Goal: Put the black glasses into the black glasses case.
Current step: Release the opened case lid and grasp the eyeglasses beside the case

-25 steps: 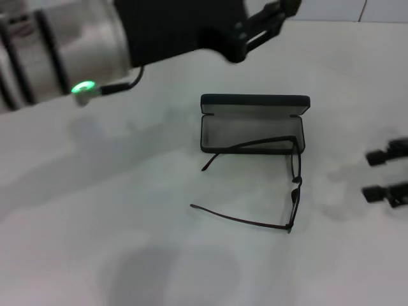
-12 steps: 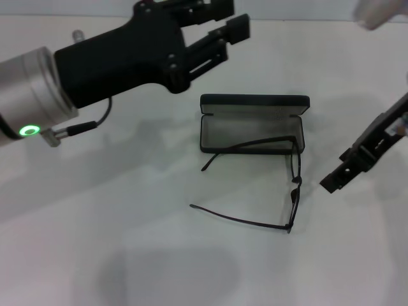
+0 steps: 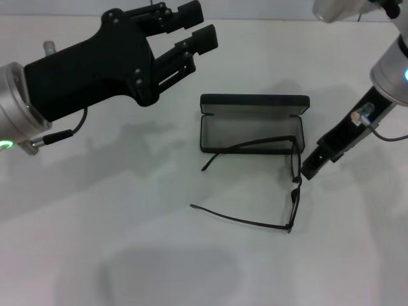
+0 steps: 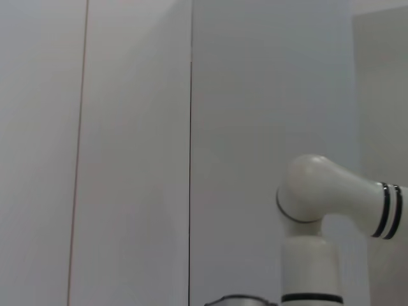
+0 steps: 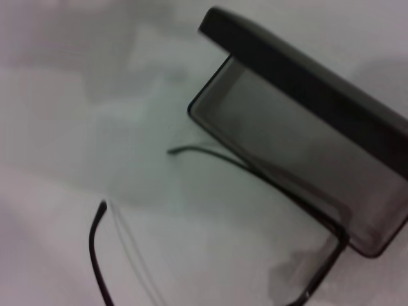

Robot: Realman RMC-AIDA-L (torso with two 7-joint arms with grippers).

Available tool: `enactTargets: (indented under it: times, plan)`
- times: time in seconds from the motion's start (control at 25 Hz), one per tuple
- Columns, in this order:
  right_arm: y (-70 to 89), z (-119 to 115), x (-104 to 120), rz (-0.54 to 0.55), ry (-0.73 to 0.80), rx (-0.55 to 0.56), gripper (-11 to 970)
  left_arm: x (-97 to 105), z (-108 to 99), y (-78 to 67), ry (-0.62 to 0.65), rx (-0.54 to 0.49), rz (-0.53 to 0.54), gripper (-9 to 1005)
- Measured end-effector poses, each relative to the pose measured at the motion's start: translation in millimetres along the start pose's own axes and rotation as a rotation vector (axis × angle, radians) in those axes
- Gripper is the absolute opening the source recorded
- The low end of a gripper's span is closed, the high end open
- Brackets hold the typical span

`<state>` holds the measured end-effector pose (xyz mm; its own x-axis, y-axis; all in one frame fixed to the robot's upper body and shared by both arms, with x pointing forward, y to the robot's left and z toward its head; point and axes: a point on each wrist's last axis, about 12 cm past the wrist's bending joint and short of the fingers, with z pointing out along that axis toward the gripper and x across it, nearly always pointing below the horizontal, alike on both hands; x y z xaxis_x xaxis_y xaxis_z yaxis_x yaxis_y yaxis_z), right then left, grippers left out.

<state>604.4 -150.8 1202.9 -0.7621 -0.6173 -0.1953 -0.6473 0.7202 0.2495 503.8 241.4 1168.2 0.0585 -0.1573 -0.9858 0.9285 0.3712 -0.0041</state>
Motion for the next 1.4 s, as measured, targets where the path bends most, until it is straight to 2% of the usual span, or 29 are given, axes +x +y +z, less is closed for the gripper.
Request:
enactTargets:
  times: [0.16, 0.4, 1.0, 1.4]
  plan:
    - [-3.9, 9.9, -2.2, 0.058, -0.005, -0.018, 658, -0.1, -0.3, -0.3, -0.005, 0.01, 0.037, 332]
    - [-7.9, 26.2, -6.1, 0.15, 0.003, -0.118, 648, 2.6, -0.5, 0.1, -0.005, 0.009, 0.085, 327]
    - [-7.5, 38.4, -16.6, 0.203, 0.02, -0.145, 624, 10.6, -2.5, 0.3, 0.002, 0.002, 0.145, 314]
    - [-8.1, 43.8, -17.7, 0.192, 0.035, -0.107, 609, 14.9, -7.0, -0.8, 0.001, -0.005, 0.152, 305]
